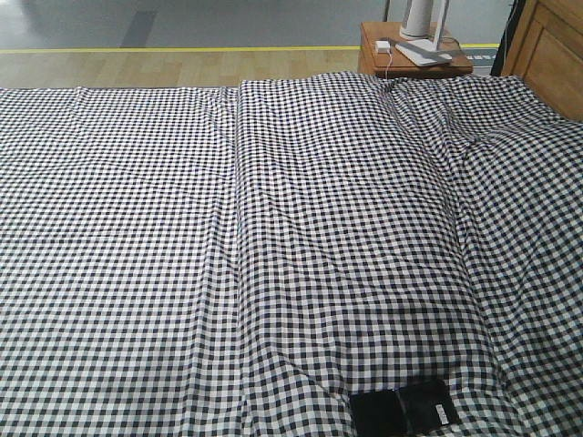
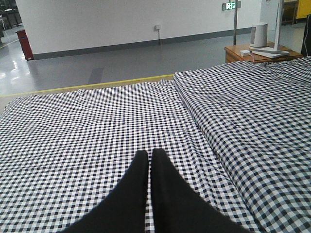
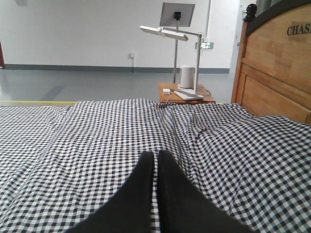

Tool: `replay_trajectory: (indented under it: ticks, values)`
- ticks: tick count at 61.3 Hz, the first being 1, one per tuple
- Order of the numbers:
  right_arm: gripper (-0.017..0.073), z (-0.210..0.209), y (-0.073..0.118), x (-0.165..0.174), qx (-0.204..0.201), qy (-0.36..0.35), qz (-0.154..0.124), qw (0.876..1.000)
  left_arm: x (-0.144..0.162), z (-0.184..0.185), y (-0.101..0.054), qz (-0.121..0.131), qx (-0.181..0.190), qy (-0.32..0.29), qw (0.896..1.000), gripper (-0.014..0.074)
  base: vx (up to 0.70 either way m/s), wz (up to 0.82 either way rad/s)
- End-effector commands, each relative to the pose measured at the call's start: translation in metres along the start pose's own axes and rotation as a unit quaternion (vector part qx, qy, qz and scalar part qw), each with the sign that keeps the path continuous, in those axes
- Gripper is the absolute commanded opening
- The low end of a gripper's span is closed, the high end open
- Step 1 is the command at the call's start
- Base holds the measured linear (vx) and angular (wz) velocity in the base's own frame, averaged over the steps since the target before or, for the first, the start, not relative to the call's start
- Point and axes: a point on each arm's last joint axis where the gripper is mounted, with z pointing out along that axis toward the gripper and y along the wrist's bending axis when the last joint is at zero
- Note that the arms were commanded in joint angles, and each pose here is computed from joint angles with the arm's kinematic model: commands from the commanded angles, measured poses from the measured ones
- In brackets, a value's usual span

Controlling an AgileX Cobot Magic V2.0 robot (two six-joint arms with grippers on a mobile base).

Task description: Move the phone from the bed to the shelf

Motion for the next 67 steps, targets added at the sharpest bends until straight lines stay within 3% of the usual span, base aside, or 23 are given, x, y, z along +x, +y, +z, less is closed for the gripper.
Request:
replay_trajectory:
  ticks: [1, 67]
  values:
    - [-0.0003, -0.0007, -0.0007, -0.0043, 0.005, -0.037, -0.006, 0.999, -0.0155, -0.0031, 0.001, -0.004, -0.002, -0.054, 0.999, 0.0001, 0.0, 0.0]
    - [-0.0003, -0.0007, -0.0007, -0.0047, 0.005, -0.04, -0.006, 0.999, -0.0155, -0.0031, 0.001, -0.004, -0.002, -0.054, 0.999, 0.0001, 0.0, 0.0]
